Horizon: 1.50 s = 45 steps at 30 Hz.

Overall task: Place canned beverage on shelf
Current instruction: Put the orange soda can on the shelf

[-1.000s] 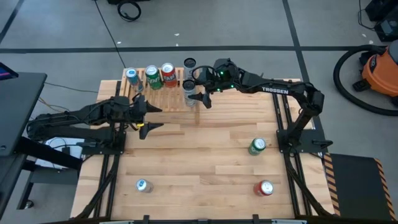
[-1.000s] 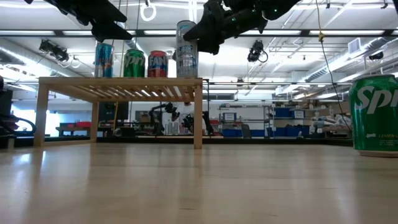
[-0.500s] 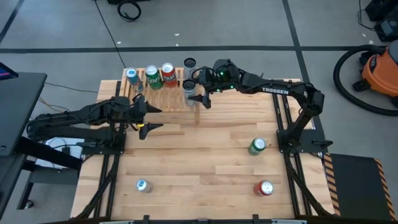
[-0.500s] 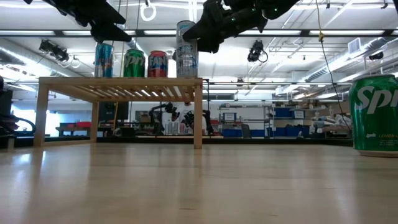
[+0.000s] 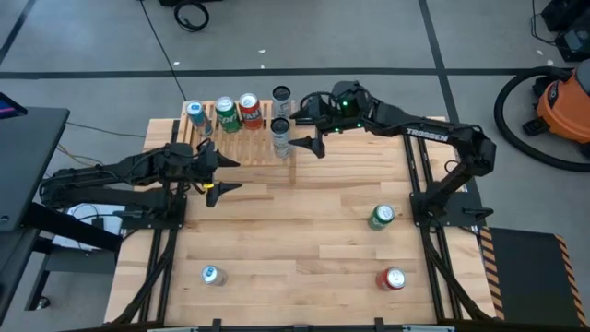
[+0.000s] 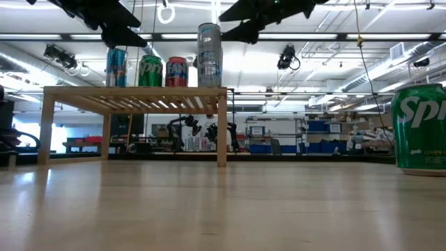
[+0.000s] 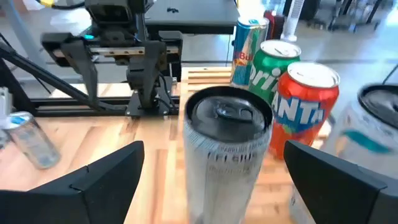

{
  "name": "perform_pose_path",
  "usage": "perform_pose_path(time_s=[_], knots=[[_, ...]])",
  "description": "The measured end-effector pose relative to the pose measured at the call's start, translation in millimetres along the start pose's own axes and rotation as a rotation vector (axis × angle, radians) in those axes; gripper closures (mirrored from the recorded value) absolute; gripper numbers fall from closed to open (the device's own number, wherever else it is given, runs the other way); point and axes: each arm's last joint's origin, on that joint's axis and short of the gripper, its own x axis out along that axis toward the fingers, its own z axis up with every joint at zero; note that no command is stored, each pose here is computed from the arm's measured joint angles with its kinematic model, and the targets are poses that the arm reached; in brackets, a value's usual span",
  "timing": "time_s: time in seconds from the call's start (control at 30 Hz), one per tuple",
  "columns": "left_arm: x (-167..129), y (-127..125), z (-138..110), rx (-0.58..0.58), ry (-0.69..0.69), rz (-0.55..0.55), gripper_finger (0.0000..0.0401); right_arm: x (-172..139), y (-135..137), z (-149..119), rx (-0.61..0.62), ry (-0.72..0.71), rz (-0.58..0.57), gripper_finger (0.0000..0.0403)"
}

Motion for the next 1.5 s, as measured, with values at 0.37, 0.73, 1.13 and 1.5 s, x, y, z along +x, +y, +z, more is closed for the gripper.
perform_pose_path(time_s=[0.37,0.73,1.13,1.5], knots=[[0.0,0.0,-0.1,-0.002,0.001,0.0,0.0083,-49.5,46.2,-4.4,0.108,0.292,-0.014,0.0007],[0.1,0.0,-0.2,-0.036,0.002,0.0,0.0083,-91.4,119.2,-10.2,0.258,0.499,-0.135,0.0007],[-0.3,0.6,-9.0,-0.054,0.092,0.009,0.0083,-110.9,184.5,-34.0,0.484,0.755,-0.202,0.0007],[-0.4,0.6,-10.5,-0.08,0.107,0.011,0.0083,-114.4,259.6,-57.9,0.57,0.857,-0.236,0.0007]])
